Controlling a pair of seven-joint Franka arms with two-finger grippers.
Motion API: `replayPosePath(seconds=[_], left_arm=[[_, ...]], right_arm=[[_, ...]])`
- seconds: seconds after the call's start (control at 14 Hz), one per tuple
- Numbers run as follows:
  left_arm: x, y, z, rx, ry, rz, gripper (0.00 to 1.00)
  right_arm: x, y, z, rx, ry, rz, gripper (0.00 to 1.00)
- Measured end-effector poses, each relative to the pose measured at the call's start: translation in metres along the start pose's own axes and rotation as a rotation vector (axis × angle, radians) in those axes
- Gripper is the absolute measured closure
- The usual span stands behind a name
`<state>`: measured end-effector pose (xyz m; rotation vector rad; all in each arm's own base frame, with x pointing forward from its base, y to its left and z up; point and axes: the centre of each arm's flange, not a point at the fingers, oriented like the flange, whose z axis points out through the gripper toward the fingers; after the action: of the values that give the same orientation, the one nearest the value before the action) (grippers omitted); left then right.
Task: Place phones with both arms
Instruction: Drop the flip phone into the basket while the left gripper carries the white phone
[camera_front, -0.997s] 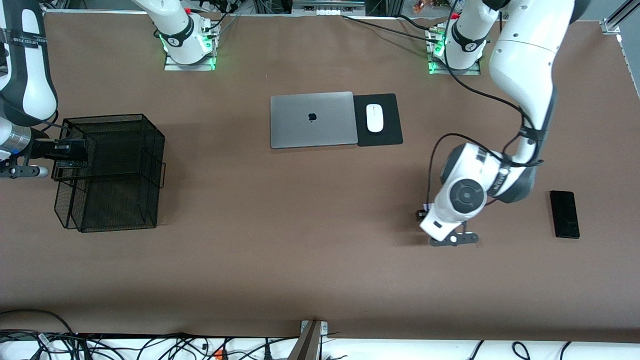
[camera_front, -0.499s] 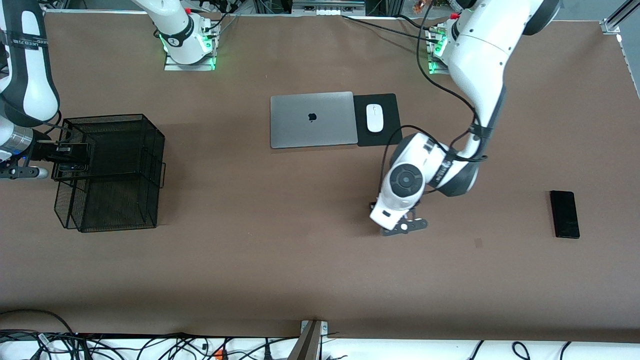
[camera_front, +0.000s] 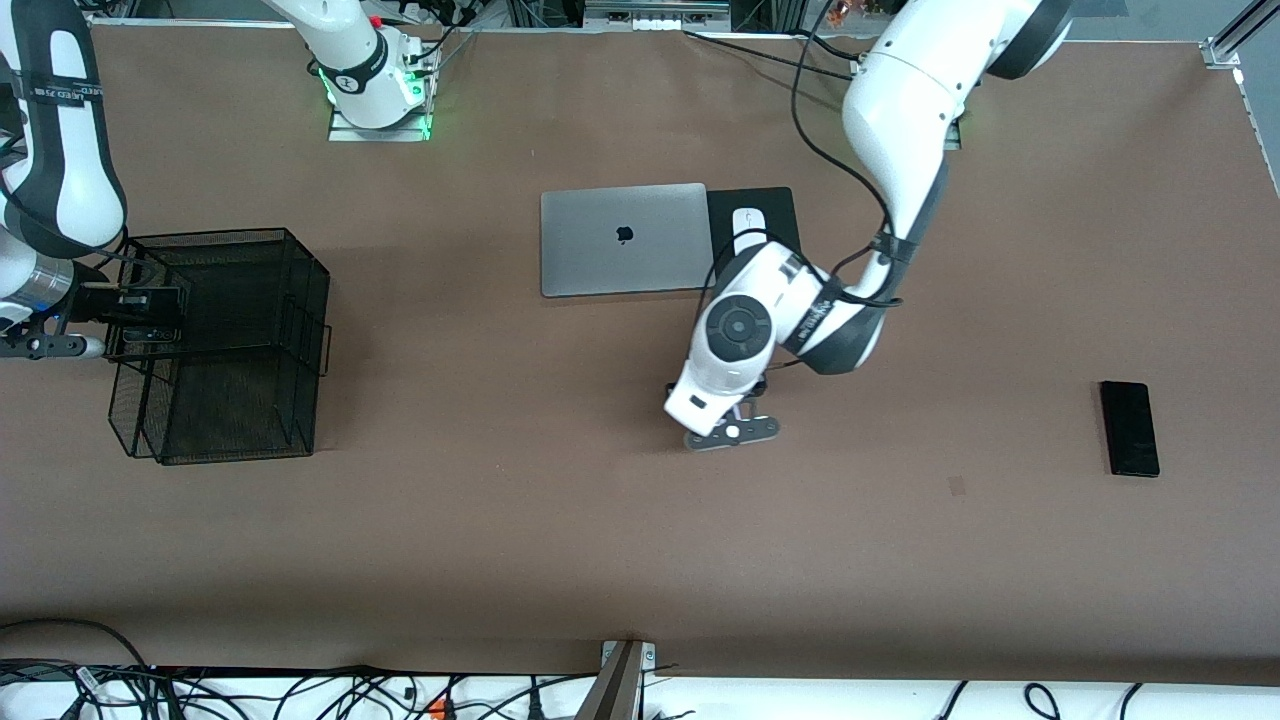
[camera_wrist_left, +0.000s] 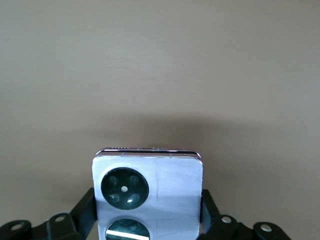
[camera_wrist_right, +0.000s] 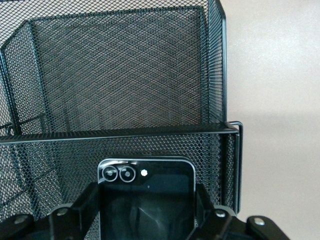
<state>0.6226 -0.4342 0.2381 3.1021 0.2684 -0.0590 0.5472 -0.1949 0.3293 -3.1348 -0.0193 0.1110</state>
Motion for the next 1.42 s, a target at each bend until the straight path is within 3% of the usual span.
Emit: replayPosePath(seconds=[0.14,0.64,1.07,1.21,1.42], left_arm=[[-0.011,0.028,0.011,-0.02,0.014,0.033,0.15],[-0.042,0.071,0.05,-0.068,0.055,0.118,0.15],[-0.057,0.087,0.052,-0.101,0.078,0.113,0.15],[-0.055,0.087,0.053,-0.104,0.084,0.108,0.0],[-0.052,0.088,0.049,-0.11,0.09,0.094,0.0]], right_arm=[[0.0,0.0,-0.001,-0.001,0.003,-0.001,0.0],[0.012,-0.012,-0.022,0.003,0.019,-0.029,0.0],[0.054,-0.076,-0.121,0.035,-0.054,-0.098,0.0],[0.067,-0.091,-0.127,0.023,-0.086,-0.072,0.0],[0.078,-0.102,-0.116,0.008,-0.11,-0.057,0.0]])
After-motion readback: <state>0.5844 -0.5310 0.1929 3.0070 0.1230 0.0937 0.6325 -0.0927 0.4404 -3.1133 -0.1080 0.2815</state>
